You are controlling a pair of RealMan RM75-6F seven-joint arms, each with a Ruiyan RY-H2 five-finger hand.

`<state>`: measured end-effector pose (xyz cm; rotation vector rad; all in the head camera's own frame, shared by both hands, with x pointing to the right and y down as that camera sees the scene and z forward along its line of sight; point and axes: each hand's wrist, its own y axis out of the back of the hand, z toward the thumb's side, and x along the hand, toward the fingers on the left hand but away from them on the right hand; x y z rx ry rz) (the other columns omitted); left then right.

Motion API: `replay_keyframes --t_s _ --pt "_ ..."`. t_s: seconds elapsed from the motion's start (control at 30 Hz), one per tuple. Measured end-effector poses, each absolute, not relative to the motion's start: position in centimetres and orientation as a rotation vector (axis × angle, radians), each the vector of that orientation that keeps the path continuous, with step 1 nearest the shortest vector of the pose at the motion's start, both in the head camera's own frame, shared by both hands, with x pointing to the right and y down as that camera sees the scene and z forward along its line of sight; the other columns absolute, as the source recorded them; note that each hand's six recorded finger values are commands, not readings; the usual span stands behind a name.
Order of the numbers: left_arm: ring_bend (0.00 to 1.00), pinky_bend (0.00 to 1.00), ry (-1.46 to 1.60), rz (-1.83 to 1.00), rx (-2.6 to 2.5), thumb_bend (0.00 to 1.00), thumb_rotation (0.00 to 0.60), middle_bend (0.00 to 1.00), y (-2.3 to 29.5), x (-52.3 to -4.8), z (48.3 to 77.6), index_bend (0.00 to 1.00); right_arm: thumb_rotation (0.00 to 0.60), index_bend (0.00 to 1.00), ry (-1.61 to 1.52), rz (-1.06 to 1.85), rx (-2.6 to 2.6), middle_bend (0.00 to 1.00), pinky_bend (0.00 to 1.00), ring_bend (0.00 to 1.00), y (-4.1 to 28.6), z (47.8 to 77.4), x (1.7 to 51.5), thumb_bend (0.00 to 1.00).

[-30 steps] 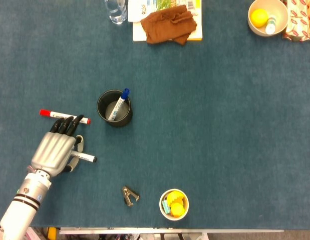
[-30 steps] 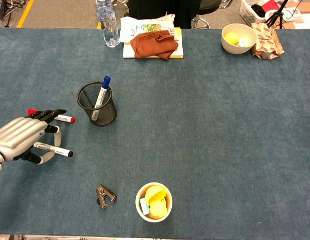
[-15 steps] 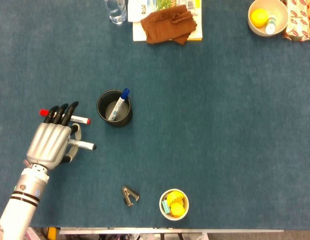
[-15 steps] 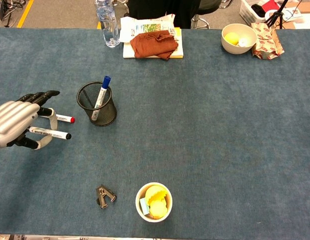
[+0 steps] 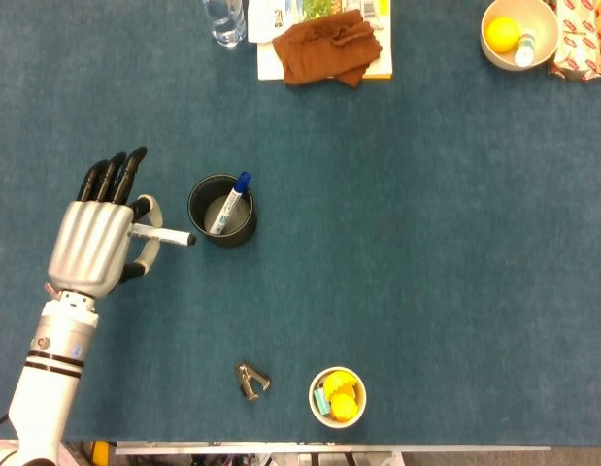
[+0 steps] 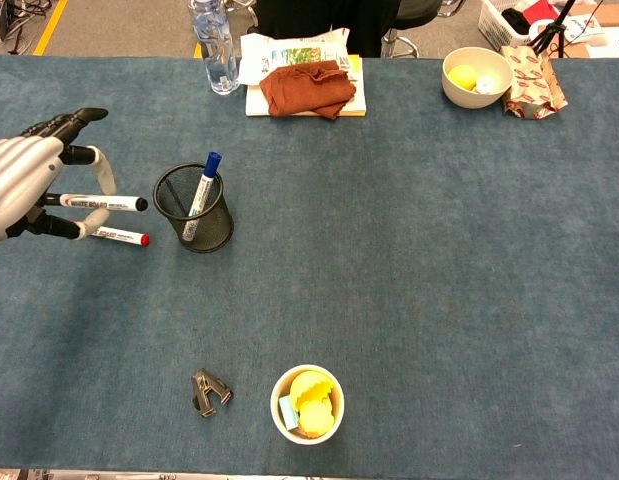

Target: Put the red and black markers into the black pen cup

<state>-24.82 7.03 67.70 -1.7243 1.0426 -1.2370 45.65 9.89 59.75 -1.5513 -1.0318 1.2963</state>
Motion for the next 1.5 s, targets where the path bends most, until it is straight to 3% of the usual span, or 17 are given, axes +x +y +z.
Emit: replay_keyframes --t_s 1.5 --pt "0.0 0.09 1.652 -0.95 -2.269 0.33 0.6 0.03 3.5 -19.8 66.4 0.65 0.6 0.24 -1.006 1.314 -1.57 0.26 0.35 0.18 9.9 60.6 45.5 0.0"
